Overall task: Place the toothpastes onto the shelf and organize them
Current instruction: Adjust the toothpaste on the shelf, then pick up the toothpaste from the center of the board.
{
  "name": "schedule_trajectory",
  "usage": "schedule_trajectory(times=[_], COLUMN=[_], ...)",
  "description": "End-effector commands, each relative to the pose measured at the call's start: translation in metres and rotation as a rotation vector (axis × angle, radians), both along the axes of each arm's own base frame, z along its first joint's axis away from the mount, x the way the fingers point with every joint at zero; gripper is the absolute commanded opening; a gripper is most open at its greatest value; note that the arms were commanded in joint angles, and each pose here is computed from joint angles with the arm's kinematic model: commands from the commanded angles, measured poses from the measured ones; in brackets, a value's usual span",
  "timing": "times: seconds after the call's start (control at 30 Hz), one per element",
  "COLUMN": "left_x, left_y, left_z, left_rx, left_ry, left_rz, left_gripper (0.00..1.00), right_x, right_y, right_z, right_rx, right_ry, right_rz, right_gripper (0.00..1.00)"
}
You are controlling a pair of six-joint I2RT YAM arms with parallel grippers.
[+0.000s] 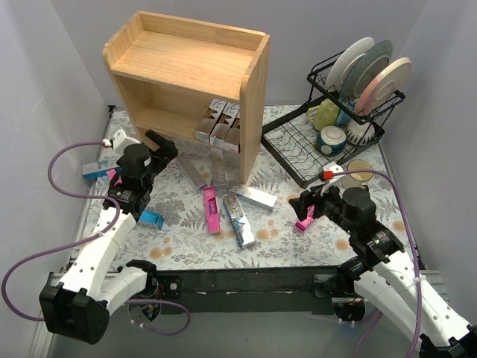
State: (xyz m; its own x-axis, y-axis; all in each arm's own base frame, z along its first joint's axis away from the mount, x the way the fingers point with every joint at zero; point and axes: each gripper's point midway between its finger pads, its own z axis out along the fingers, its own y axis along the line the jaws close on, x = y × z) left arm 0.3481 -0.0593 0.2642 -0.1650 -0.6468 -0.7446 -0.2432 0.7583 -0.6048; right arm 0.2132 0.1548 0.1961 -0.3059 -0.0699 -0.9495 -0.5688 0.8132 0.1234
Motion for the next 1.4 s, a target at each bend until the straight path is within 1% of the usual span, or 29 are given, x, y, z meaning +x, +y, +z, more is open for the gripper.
schedule_trajectory(times=[0.0, 0.07, 0.13, 0.17, 0.47, 0.6, 0.67, 0.8, 0.83, 0.9, 0.97, 1.03, 1.07, 1.17, 1.2, 1.3, 1.37], left_x=[-0.042, -0.058, -0.070, -0.081, -0.100, -0.109, -0.110, -0.106, -0.106, -0.101, -0.096, -0.094, -0.093, -0.084, -0.079, -0.073, -0.072], left_y=[0.042, 0.052, 0.060, 0.066, 0.083, 0.098, 0.100, 0.100, 0.099, 0.097, 0.092, 0.089, 0.087, 0.074, 0.063, 0.038, 0.026], left_z=[-0.064, -0.090, -0.106, -0.119, -0.174, -0.196, -0.202, -0.208, -0.214, -0.215, -0.218, -0.219, -0.220, -0.214, -0.209, -0.200, -0.192], left_rx=[0.006, 0.002, -0.019, -0.007, -0.112, -0.169, -0.180, -0.165, -0.154, -0.140, -0.133, -0.116, -0.106, -0.104, -0.106, -0.056, -0.041], left_ry=[0.219, 0.292, 0.340, 0.384, 0.496, 0.546, 0.562, 0.597, 0.625, 0.644, 0.676, 0.699, 0.712, 0.711, 0.703, 0.688, 0.683], left_rz=[0.236, 0.310, 0.373, 0.409, 0.572, 0.664, 0.682, 0.679, 0.679, 0.649, 0.621, 0.579, 0.562, 0.461, 0.410, 0.288, 0.252], left_gripper=[0.98, 0.98, 0.98, 0.98, 0.98, 0.95, 0.94, 0.92, 0.91, 0.89, 0.82, 0.79, 0.74, 0.67, 0.66, 0.64, 0.63], right_x=[0.004, 0.003, 0.003, 0.003, 0.001, 0.001, 0.001, 0.001, 0.001, 0.001, 0.001, 0.001, 0.001, 0.002, 0.002, 0.002, 0.002], right_y=[0.001, 0.001, 0.002, 0.003, 0.004, 0.004, 0.005, 0.005, 0.005, 0.005, 0.006, 0.005, 0.006, 0.006, 0.006, 0.007, 0.007], right_z=[0.016, 0.016, 0.016, 0.016, 0.017, 0.018, 0.017, 0.016, 0.016, 0.017, 0.015, 0.015, 0.015, 0.015, 0.015, 0.015, 0.014], right_rx=[0.024, 0.024, 0.025, 0.025, 0.031, 0.033, 0.032, 0.033, 0.034, 0.034, 0.033, 0.035, 0.034, 0.035, 0.035, 0.035, 0.035], right_ry=[-0.050, -0.050, -0.047, -0.048, -0.048, -0.052, -0.046, -0.046, -0.045, -0.047, -0.044, -0.043, -0.041, -0.042, -0.042, -0.041, -0.037], right_rz=[-0.002, 0.001, 0.004, 0.007, 0.018, 0.018, 0.021, 0.022, 0.022, 0.024, 0.024, 0.023, 0.023, 0.026, 0.026, 0.029, 0.029], right_gripper=[0.89, 0.89, 0.89, 0.89, 0.89, 0.89, 0.89, 0.89, 0.89, 0.89, 0.89, 0.89, 0.89, 0.89, 0.89, 0.89, 0.89])
